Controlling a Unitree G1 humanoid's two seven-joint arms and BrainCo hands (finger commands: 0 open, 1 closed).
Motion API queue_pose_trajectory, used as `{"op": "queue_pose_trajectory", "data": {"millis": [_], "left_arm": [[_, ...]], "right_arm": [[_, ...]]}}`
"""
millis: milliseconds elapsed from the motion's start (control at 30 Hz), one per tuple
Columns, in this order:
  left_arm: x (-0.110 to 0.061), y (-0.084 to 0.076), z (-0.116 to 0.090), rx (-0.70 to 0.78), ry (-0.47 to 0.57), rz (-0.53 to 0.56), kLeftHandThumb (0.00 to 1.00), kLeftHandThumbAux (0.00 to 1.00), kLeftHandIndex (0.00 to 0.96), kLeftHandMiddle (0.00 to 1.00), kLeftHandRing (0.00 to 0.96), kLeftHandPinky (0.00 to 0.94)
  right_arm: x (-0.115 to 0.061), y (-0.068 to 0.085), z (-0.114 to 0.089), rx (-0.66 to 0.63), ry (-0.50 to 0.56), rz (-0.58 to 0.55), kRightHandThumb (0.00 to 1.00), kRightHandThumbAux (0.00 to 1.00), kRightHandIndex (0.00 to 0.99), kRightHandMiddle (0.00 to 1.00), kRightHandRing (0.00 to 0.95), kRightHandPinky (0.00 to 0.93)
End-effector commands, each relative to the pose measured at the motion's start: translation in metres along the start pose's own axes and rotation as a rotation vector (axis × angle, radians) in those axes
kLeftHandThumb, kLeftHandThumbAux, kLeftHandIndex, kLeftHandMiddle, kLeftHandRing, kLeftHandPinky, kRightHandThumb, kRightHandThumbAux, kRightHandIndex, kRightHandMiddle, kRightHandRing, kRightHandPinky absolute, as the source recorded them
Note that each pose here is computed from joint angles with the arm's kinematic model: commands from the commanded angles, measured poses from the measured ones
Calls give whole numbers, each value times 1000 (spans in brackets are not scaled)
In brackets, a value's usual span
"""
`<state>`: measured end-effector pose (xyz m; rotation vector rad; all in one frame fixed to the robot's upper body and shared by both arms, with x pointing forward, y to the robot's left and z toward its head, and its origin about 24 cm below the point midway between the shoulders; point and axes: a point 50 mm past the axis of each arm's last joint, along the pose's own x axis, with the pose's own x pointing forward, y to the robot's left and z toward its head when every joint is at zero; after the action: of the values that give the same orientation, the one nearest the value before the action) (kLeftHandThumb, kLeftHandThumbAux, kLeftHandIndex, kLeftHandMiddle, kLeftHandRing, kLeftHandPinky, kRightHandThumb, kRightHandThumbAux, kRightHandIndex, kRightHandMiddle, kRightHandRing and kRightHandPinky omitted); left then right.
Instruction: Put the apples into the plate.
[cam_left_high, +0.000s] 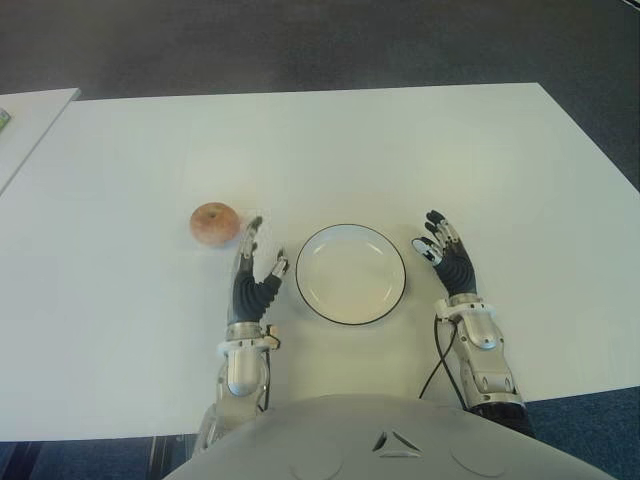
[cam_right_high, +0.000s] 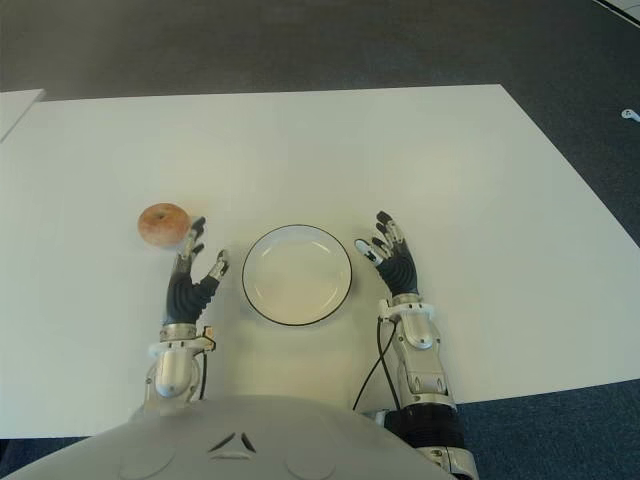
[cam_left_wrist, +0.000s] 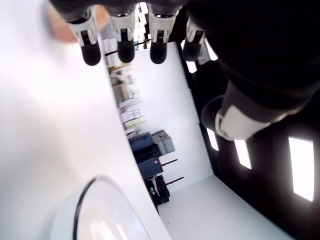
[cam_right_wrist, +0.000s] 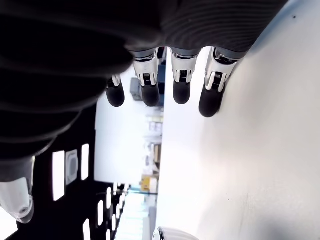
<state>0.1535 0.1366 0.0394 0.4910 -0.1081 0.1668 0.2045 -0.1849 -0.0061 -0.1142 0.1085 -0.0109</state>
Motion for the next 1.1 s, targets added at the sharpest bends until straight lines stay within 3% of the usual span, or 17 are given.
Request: {"op": "queue_pose_trajectory", "data": {"millis": [33, 167, 300, 500, 700, 1100], "left_arm": [[28, 43, 20, 530, -302, 143, 242, 472, 80, 72, 52, 81], [39, 59, 23, 664, -355, 157, 295, 425, 105, 90, 70, 96], [54, 76, 37, 944, -427, 125, 296, 387, 115, 77, 56, 61], [72, 88, 43, 1150, -438, 62, 289, 352, 113, 47, 24, 33], [100, 99, 34, 1266, -445, -25, 273, 316, 93, 9, 2, 4], [127, 93, 23, 1382, -474, -198, 273, 265, 76, 0, 0, 0]], "right_arm": [[-10, 3, -34, -30, 213, -7, 60, 576, 0, 0, 0, 0], [-9, 4, -35, -34, 216, -11, 54, 597, 0, 0, 0, 0], [-7, 6, -37, -41, 220, -17, 52, 612, 0, 0, 0, 0], [-6, 7, -38, -43, 222, -23, 56, 623, 0, 0, 0, 0], [-5, 9, -40, -41, 226, -26, 69, 630, 0, 0, 0, 0], [-4, 12, -43, -40, 244, -16, 81, 622, 0, 0, 0, 0]]}}
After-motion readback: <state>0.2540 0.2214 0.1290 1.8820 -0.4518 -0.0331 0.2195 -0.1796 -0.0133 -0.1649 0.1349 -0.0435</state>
